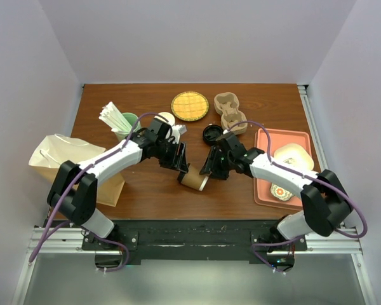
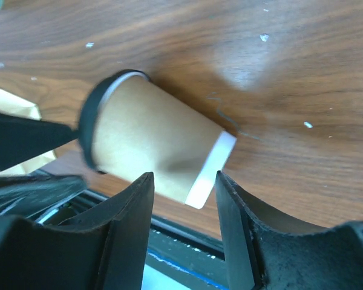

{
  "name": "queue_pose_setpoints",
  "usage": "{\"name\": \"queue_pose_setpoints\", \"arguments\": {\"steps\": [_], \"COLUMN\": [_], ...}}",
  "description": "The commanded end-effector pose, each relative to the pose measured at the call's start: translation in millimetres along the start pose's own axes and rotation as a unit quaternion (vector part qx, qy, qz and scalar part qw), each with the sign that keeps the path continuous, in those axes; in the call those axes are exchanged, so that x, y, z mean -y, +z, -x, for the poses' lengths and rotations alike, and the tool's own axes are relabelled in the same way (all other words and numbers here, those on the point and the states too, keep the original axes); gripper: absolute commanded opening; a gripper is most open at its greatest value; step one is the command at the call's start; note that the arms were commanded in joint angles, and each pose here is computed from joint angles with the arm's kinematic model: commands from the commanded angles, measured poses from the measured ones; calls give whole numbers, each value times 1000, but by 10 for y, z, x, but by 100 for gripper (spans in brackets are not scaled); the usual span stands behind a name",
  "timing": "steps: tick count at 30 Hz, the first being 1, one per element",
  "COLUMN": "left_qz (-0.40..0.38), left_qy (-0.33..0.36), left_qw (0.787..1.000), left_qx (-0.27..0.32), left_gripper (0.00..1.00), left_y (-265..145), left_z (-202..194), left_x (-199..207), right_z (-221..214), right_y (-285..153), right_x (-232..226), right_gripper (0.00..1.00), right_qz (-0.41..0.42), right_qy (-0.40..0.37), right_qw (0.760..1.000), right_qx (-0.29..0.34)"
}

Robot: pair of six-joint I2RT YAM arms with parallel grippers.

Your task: Pack the takeout coffee

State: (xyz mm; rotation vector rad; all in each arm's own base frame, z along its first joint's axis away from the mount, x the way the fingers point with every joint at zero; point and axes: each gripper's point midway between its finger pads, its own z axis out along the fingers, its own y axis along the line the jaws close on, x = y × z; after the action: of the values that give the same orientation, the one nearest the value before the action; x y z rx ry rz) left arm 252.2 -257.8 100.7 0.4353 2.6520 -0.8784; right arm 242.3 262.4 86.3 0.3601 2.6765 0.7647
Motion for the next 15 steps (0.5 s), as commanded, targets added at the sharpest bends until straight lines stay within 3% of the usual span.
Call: {"name": "queue_pose_setpoints", "arguments": {"steps": [1, 8, 11, 15], "left_qz": [9, 2, -57, -80], "left_qy": [-9, -33, -25, -25], "left_qw": [1000, 999, 997, 996], "left_qx": [21, 28, 38, 35], "left_gripper": [55, 52, 47, 46], "left_y": [-125, -131, -129, -128], "left_z": [154, 89, 116, 36], "left_x": [27, -68, 31, 39], "right_z": [14, -54, -88, -124], "right_y": [63, 103, 152, 177], "right_x": [53, 53, 76, 75], "right_gripper": [48, 45, 37, 29], "right_qz": [2, 28, 39, 63], "right_qy": [-4, 2, 2, -12], "right_qw": [1000, 1000, 999, 998], "right_qx": [11, 8, 8, 10]}}
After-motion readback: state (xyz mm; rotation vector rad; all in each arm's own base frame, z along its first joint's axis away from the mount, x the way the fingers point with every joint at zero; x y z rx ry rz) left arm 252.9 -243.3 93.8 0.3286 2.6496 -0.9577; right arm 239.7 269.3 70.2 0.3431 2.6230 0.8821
